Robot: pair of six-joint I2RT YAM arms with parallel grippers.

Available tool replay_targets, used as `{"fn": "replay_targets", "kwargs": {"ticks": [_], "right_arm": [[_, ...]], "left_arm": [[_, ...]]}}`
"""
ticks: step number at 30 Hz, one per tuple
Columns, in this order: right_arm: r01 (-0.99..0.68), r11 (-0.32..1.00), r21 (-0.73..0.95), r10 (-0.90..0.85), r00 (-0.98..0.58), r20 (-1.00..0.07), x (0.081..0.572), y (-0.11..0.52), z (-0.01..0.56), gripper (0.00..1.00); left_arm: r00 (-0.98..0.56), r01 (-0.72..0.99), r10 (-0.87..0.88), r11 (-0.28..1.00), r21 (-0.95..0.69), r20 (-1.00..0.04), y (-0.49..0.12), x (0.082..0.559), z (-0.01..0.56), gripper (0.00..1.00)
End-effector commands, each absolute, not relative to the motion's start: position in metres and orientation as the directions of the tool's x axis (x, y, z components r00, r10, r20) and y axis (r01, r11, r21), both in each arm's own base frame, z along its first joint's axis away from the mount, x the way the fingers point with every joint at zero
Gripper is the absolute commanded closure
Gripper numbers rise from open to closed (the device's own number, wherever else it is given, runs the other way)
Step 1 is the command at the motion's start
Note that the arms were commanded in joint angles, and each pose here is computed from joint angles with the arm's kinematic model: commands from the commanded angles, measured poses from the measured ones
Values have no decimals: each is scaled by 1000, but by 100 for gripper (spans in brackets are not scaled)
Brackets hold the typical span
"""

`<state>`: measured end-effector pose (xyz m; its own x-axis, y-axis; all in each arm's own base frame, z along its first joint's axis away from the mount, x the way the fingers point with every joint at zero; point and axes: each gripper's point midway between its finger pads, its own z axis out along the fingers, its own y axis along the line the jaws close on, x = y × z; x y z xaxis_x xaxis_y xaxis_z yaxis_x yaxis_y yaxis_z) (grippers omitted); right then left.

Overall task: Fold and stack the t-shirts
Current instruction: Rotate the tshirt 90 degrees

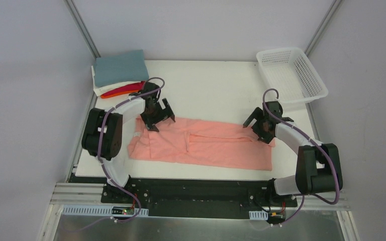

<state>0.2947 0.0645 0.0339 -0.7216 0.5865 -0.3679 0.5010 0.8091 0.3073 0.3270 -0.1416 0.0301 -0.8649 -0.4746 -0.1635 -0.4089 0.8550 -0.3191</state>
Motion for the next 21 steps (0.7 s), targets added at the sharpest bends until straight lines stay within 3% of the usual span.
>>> {"fn": "replay_targets", "kwargs": {"ticks": [1,6,10,13,17,21], "right_arm": [[504,783,365,594,-780,-196,240,93,17,1],[410,845,343,474,-871,-129,179,126,15,1],[320,858,403,354,-935,-12,121,159,15,1],[198,813,548,174,-980,96,82,193,28,1],[11,724,690,-11,-1000,28,73,224,46,1],[-110,652,750,-44,-993,-108,101,249,64,1]], "left_arm": [[-892,-275,-387,875,-399,-234,-177,401,12,1],[-902,-85,-297,834,-545,-313,-261,491,32,1],[-839,-35,-377,757,-653,-392,-308,576,53,1],[-799,14,-471,606,-795,-373,-353,617,64,1],[-670,24,-662,433,-901,-336,-378,650,62,1],[-593,64,-711,425,-903,-377,-395,655,65,1]]}}
